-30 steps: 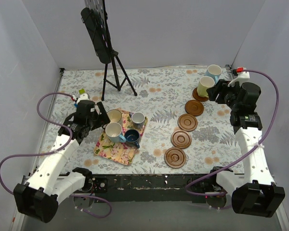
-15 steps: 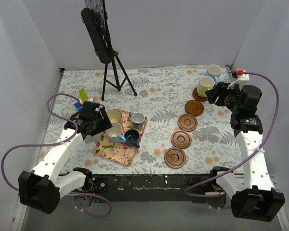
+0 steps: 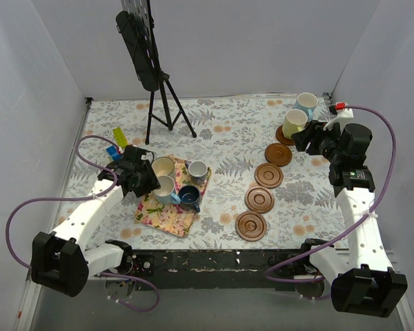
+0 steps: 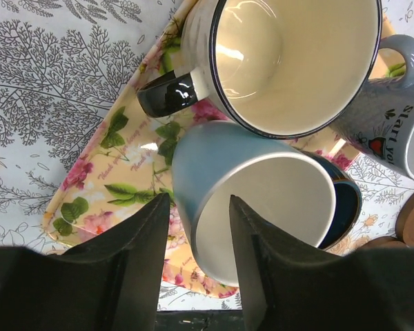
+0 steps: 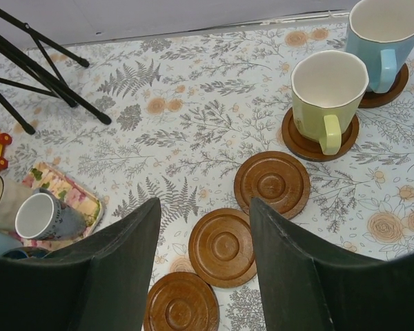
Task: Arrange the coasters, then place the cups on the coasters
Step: Pick up the cup from the tray.
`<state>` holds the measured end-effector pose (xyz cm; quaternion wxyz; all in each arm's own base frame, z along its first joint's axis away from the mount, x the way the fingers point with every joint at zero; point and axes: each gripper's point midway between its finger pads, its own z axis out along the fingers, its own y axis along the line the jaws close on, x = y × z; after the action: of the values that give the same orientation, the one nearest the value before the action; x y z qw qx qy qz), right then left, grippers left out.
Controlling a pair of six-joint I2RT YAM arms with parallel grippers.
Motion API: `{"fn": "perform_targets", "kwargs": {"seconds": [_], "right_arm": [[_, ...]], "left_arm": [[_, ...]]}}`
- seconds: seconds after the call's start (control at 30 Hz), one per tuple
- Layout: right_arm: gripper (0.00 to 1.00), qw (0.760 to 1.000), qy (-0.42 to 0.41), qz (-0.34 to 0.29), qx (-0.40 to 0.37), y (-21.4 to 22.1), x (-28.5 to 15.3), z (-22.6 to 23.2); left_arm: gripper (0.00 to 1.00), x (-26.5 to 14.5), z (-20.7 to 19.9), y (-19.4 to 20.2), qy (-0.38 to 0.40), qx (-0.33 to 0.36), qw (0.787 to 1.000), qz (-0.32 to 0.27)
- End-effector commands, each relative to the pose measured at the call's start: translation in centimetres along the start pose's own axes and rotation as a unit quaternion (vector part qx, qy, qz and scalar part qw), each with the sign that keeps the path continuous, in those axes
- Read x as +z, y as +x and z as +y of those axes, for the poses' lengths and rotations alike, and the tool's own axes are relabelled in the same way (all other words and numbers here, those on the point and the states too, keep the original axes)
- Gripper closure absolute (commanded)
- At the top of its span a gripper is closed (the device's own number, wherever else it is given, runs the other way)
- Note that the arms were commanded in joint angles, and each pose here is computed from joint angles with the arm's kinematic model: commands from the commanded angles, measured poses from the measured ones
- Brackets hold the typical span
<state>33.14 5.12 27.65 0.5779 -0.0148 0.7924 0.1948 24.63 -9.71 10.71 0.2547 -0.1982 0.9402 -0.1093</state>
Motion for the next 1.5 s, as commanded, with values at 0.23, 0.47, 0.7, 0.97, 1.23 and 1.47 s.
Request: {"fn": "perform_targets", "kwargs": {"seconds": [0.23, 0.47, 0.7, 0.97, 1.23, 1.47], "right_arm": [[0.39, 1.000, -0.016, -0.004, 0.008, 0.3, 0.3, 0.4], [0.40, 0.999, -0.025, 0.011, 0.019, 1.6, 0.2, 0.6], [0.42, 0.999, -0.036, 0.021, 0.033, 2.4, 0.5, 0.9], [0.42, 1.000, -0.015, 0.021, 0.014, 1.8, 0.1, 0.3], [0.42, 1.000, -0.017, -0.002, 0.003, 0.5, -0.6, 0.8], [0.44, 0.999, -0.052, -0.005, -0.014, 0.1, -0.9, 2.4]], "left_arm": [[0.82, 0.7, 0.0, 0.5, 0.000, 0.000, 1.000, 0.016], [0.99, -0.6, -0.1, 0.2, 0.000, 0.012, 1.000, 0.015], [1.00, -1.9, -0.2, -0.1, 0.006, 0.038, 0.999, 0.015], [1.00, -5.7, -0.2, -3.5, -0.008, 0.081, 0.996, -0.045], [1.00, -11.4, -4.5, -9.7, 0.041, 0.111, 0.985, -0.127], [1.00, -11.8, -11.6, -11.3, 0.112, 0.165, 0.972, -0.128]]}}
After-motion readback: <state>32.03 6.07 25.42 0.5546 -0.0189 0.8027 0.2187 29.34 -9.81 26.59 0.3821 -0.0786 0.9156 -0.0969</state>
